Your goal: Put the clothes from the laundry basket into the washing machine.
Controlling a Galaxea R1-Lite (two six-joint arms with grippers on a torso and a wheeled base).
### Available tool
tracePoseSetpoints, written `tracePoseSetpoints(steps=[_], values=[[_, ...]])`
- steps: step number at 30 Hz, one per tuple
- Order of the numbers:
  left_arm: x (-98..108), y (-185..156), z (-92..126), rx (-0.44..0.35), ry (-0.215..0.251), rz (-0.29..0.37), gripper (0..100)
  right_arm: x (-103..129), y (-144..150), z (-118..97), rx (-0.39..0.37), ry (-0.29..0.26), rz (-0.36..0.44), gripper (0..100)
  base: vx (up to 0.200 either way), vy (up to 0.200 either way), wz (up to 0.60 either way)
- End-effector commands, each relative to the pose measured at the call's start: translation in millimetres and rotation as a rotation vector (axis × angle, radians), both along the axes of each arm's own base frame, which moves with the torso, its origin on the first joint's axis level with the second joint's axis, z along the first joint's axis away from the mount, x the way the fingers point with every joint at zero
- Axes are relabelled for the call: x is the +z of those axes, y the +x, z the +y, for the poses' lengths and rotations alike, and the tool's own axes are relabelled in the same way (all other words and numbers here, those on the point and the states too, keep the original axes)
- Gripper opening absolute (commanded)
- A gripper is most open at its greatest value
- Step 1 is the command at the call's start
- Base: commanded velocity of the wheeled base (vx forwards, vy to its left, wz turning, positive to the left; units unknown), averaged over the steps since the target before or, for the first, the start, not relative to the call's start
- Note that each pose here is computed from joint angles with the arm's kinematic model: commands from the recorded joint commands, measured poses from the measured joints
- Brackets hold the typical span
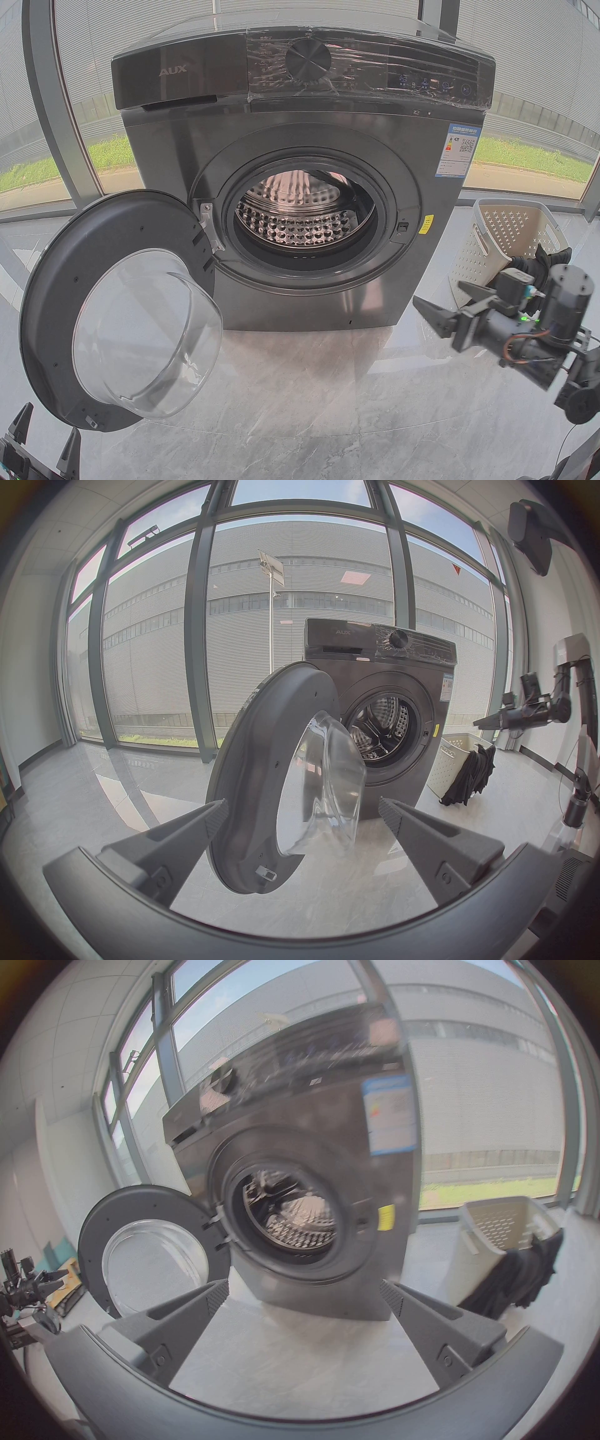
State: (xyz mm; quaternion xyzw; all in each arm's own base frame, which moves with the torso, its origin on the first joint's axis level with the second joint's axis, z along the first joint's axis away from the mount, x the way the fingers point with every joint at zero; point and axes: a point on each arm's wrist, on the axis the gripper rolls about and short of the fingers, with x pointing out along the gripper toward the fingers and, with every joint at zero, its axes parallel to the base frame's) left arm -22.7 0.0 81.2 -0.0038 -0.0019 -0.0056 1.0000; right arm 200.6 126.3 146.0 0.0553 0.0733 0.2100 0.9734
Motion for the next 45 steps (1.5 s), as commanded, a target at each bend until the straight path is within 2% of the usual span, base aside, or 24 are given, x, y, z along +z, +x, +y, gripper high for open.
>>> tracePoseSetpoints(steps=[1, 2, 7, 10, 16, 20, 25, 31, 32, 34, 37, 38, 39, 44, 45], values=[[-4.8, -0.2, 0.0, -0.001, 0.002, -0.002, 100, 13.3, -82.0, -83.2, -0.188, 0.014, -0.177, 100, 0.000, 0.000, 0.00], [-4.8, -0.2, 0.0, -0.001, 0.002, -0.002, 100, 13.3, -83.1, -83.9, -0.189, 0.015, -0.180, 100, 0.000, 0.000, 0.00], [-4.8, -0.2, 0.0, -0.001, -0.003, -0.002, 100, 10.8, -124.5, -104.0, -0.244, 0.025, -0.243, 100, 0.000, 0.000, 0.00], [-4.8, -0.2, 0.0, 0.001, -0.003, -0.002, 100, 6.0, -143.2, -111.5, -0.261, 0.020, -0.242, 100, 0.000, 0.000, 0.00], [-4.8, -0.2, 0.0, -0.001, -0.003, -0.002, 100, -27.2, -194.3, -127.6, -0.308, -0.054, -0.228, 100, 0.000, 0.000, 0.00], [-4.8, -0.2, 0.0, -0.001, 0.000, -0.002, 100, -44.3, -216.4, -132.7, -0.333, -0.052, -0.245, 100, 0.000, 0.000, 0.00], [-4.8, -0.2, 0.0, -0.001, 0.000, -0.002, 100, -45.9, -217.9, -133.2, -0.348, -0.024, -0.276, 100, 0.000, 0.000, 0.00], [-4.8, -0.2, 0.0, -0.001, -0.002, -0.002, 100, -46.0, -218.6, -130.3, -0.449, -0.061, -0.271, 100, 0.000, 0.000, 0.00], [-4.8, -0.2, 0.0, -0.001, -0.002, -0.002, 100, -46.0, -218.6, -130.3, -0.449, -0.061, -0.271, 100, 0.000, 0.000, 0.00], [-4.8, -0.2, 0.0, -0.001, -0.003, -0.002, 100, -52.2, -219.4, -128.0, -0.395, -0.065, -0.252, 100, 0.000, 0.000, 0.00], [-4.8, -0.2, 0.0, -0.001, -0.003, -0.002, 100, -58.8, -221.8, -126.3, -0.391, -0.078, -0.228, 100, 0.000, 0.000, 0.00], [-4.8, -0.2, 0.0, -0.001, -0.002, -0.002, 100, -66.0, -223.6, -125.1, -0.360, -0.071, -0.188, 100, 0.000, 0.000, 0.00], [-4.8, -0.2, 0.0, -0.001, -0.002, -0.002, 100, -65.9, -223.7, -124.9, -0.352, -0.074, -0.188, 100, 0.000, 0.000, 0.00], [-4.8, -0.2, 0.0, -0.001, -0.005, -0.002, 100, -65.7, -223.6, -125.1, -0.355, -0.090, -0.196, 100, 0.000, 0.000, 0.00], [-4.8, -0.2, 0.0, -0.001, -0.005, -0.002, 100, -69.4, -223.4, -126.0, -0.397, -0.103, -0.159, 100, 0.000, 0.000, 0.00]])
